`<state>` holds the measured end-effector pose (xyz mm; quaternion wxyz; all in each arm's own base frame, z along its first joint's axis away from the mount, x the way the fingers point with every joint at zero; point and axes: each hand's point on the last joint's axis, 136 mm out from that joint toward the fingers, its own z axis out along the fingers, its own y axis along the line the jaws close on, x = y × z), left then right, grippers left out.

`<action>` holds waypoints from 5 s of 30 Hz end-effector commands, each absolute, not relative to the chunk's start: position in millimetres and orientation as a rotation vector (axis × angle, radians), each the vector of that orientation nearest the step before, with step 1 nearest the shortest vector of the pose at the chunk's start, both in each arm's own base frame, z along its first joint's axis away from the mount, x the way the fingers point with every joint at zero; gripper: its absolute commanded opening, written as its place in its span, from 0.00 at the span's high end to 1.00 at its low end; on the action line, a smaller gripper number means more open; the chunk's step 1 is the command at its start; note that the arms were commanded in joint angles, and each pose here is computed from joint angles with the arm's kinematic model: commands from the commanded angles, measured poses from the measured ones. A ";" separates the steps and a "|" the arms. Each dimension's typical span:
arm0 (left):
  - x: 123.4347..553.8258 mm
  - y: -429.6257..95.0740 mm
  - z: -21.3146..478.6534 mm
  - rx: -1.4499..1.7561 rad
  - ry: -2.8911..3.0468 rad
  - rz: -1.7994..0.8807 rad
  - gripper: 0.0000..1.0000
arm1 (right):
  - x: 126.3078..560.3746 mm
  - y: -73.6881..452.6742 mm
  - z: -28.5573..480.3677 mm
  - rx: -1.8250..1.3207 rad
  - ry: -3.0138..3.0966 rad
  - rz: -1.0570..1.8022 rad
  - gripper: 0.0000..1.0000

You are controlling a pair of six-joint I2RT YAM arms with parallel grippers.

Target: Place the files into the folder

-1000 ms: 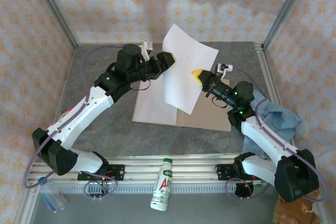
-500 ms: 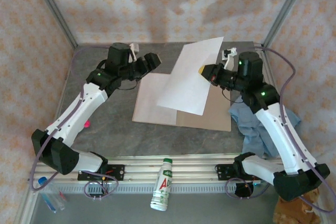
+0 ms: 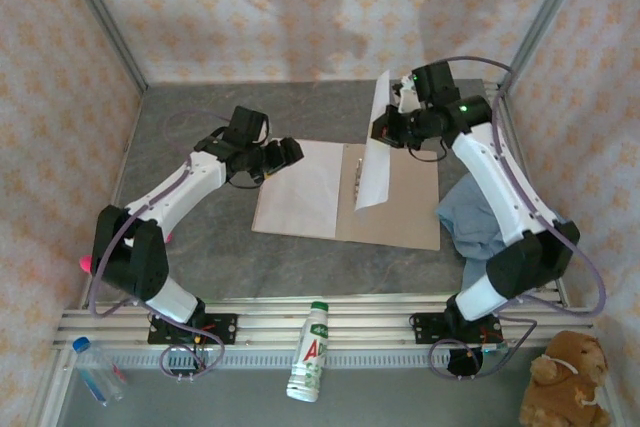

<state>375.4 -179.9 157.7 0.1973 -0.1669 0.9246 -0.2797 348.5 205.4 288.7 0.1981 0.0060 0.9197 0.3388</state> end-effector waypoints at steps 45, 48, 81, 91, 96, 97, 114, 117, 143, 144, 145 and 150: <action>365.4 -178.9 129.7 -0.398 2.685 -0.731 0.23 | 359.7 80.0 119.8 0.197 2.789 0.337 1.00; 365.8 -178.9 130.9 -0.398 2.682 -0.733 0.23 | 358.1 91.5 144.2 0.151 2.717 0.433 1.00; 361.2 -174.6 137.9 -0.396 2.677 -0.712 0.24 | 366.1 133.5 182.1 0.085 2.649 0.666 1.00; 357.1 -170.6 136.3 -0.389 2.686 -0.684 0.24 | 364.4 96.8 113.9 0.142 2.814 0.399 1.00; 356.4 -170.6 134.9 -0.388 2.691 -0.683 0.24 | 358.3 81.3 104.8 0.161 2.838 0.302 1.00; 356.2 -170.5 134.2 -0.389 2.692 -0.682 0.24 | 357.1 77.9 103.2 0.169 2.843 0.281 1.00; 353.1 -168.6 132.5 -0.390 2.697 -0.675 0.24 | 356.9 75.5 93.5 0.226 2.837 0.334 1.00; 352.5 -168.7 133.4 -0.385 2.697 -0.675 0.24 | 357.4 77.7 92.0 0.218 2.832 0.352 1.00; 348.7 -167.5 128.3 -0.382 2.714 -0.666 0.24 | 369.0 71.4 85.4 0.015 2.813 0.257 1.00; 348.6 -167.3 127.7 -0.383 2.715 -0.665 0.24 | 369.8 71.2 85.5 0.006 2.811 0.253 1.00; 348.4 -167.6 127.6 -0.382 2.716 -0.666 0.24 | 369.7 71.2 84.9 -0.001 2.813 0.252 1.00; 348.7 -168.0 128.2 -0.379 2.713 -0.669 0.24 | 372.9 69.4 83.9 -0.028 2.813 0.228 1.00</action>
